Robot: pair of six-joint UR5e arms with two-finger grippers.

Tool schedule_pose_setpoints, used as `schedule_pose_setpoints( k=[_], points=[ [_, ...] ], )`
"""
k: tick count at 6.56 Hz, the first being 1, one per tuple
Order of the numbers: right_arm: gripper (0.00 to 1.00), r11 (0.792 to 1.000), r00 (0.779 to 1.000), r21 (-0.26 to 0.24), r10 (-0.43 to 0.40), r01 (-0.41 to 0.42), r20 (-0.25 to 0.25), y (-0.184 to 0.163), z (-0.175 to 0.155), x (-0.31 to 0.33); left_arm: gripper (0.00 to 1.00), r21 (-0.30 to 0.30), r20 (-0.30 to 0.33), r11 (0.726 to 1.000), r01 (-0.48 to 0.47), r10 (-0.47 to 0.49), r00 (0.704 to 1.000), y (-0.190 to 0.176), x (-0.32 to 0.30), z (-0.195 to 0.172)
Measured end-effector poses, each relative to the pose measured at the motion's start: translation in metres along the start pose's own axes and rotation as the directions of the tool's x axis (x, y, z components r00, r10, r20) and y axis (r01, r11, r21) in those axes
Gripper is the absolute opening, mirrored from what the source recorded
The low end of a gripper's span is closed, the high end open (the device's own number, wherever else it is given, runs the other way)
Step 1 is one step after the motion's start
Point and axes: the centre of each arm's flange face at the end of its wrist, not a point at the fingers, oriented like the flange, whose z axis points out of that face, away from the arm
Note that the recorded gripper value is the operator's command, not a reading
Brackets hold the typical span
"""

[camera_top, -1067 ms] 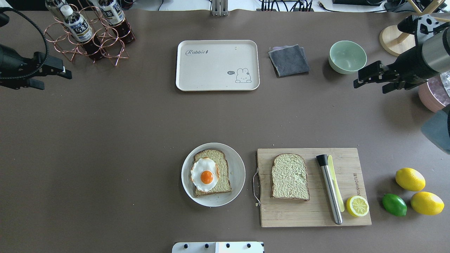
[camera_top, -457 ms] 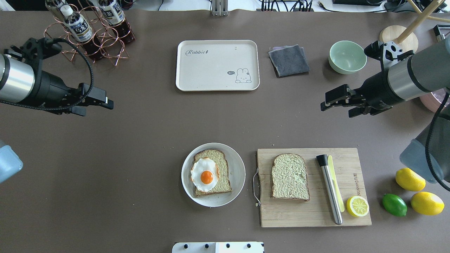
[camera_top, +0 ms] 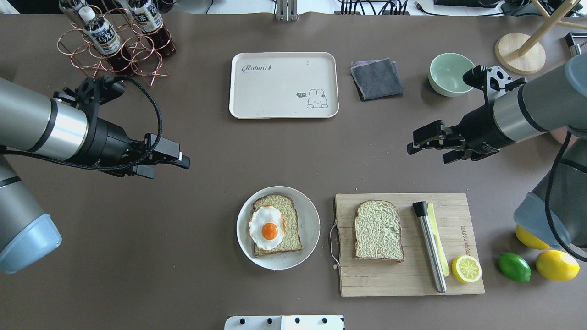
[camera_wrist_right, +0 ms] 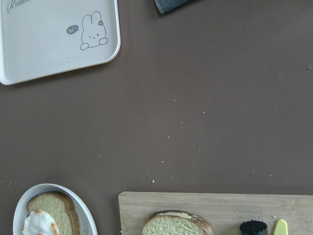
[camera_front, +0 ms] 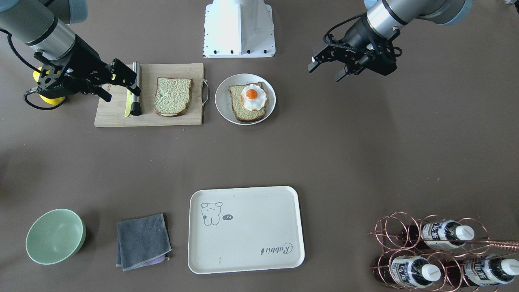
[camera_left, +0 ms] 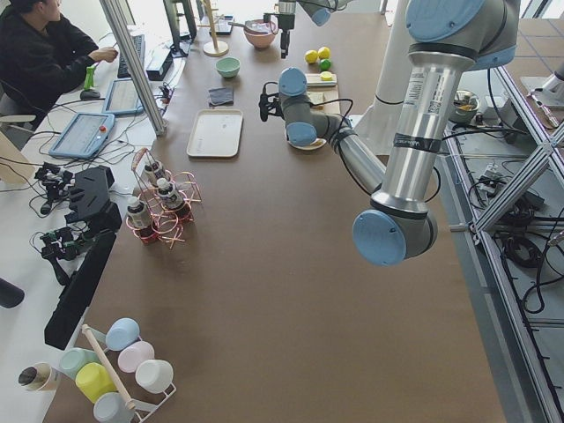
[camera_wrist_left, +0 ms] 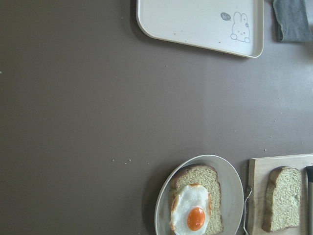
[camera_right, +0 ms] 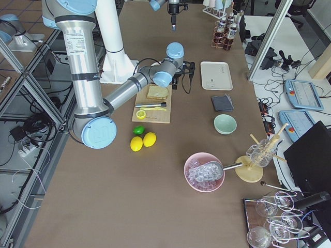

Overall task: Make sandwich and place on tray
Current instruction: 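Move the right gripper toward the cutting board while the left arm advances toward the plate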

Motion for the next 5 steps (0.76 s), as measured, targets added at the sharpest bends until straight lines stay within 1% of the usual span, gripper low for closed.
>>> schedule_pose_setpoints(
  k=[1, 2, 4, 5],
  points=[
    [1.00, 1.000, 1.000, -0.005, 0.003, -0.003, 0.001, 0.002, 0.002, -0.002, 0.98, -0.042, -0.051, 0.999, 0.003, -0.005, 0.999, 0.009, 0.003, 0.000],
    [1.00, 1.000, 1.000, -0.010, -0.002, 0.002, 0.007, 0.005, 0.004, -0.004, 0.98, -0.077, -0.089, 0.997, -0.009, 0.002, 0.996, 0.016, 0.001, -0.003],
    [1.00, 0.999, 0.998, -0.011, -0.041, 0.041, 0.046, 0.011, 0.018, -0.007, 0.98, -0.122, -0.118, 0.992, -0.013, -0.002, 0.993, 0.025, -0.010, -0.009],
    [1.00, 0.998, 0.997, -0.016, -0.052, 0.053, 0.059, 0.017, 0.032, -0.008, 0.98, -0.132, -0.123, 0.991, -0.003, -0.013, 0.992, 0.027, -0.012, -0.010]
  ],
)
